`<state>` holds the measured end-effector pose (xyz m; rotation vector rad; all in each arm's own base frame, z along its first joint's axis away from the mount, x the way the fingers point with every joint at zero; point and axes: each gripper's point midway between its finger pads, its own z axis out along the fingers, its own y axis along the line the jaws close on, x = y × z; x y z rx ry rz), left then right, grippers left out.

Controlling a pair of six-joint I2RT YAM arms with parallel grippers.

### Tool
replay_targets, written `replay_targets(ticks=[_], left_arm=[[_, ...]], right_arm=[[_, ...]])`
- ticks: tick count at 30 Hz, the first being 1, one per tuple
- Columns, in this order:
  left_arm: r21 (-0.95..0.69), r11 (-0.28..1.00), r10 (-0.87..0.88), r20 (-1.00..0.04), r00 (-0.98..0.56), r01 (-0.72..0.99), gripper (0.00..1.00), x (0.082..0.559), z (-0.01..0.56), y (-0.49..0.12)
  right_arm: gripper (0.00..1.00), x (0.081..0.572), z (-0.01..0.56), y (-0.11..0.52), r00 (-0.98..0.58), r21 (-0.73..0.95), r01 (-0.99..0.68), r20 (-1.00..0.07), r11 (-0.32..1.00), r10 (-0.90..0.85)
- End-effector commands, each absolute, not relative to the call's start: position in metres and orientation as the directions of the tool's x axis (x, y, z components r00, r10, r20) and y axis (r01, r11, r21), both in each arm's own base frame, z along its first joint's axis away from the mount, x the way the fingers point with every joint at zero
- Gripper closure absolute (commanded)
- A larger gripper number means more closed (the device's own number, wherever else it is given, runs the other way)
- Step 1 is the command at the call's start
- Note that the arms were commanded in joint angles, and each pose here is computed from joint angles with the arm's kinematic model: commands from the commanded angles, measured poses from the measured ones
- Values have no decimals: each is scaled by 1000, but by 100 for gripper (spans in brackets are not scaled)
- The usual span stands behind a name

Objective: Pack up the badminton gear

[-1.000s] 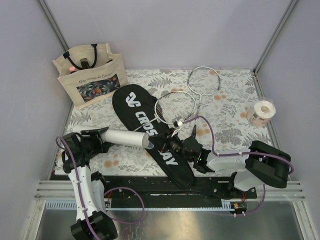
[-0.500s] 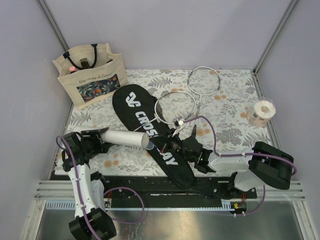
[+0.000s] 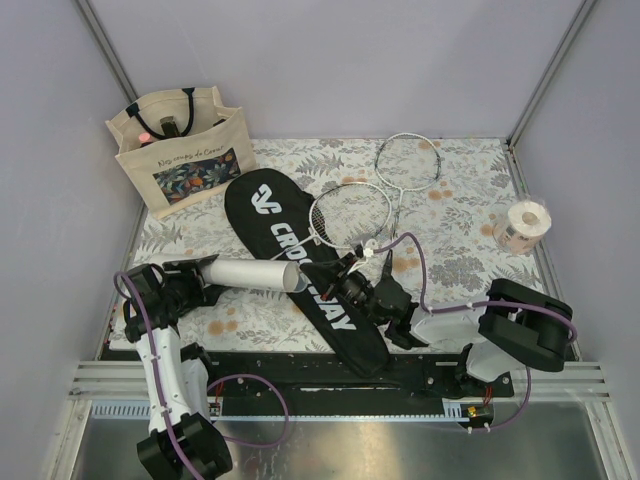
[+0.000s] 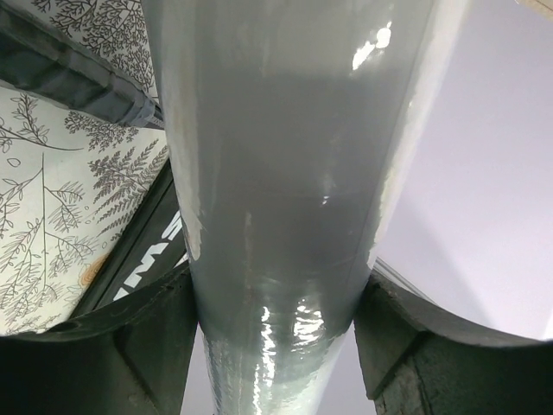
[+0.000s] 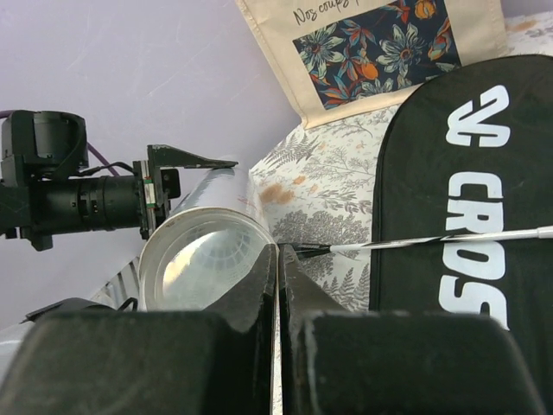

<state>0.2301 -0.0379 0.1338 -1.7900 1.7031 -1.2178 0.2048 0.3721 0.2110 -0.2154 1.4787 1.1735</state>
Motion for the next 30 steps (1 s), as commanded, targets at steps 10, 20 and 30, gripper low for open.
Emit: replay_targets(ticks=[10, 20, 30], left_arm=[[-765, -231, -878, 430, -209, -601, 50, 231, 157, -56], [-764, -239, -877, 434, -204, -600, 50, 231, 157, -56], [-754, -259, -855, 469, -219, -603, 49, 231, 164, -59]], right_arm=[[100, 208, 257, 346, -106, 459, -744, -798, 485, 594], [100, 207, 273, 332, -53, 440, -745, -789, 502, 612], [100, 208, 308, 342, -9, 417, -775, -758, 474, 652]])
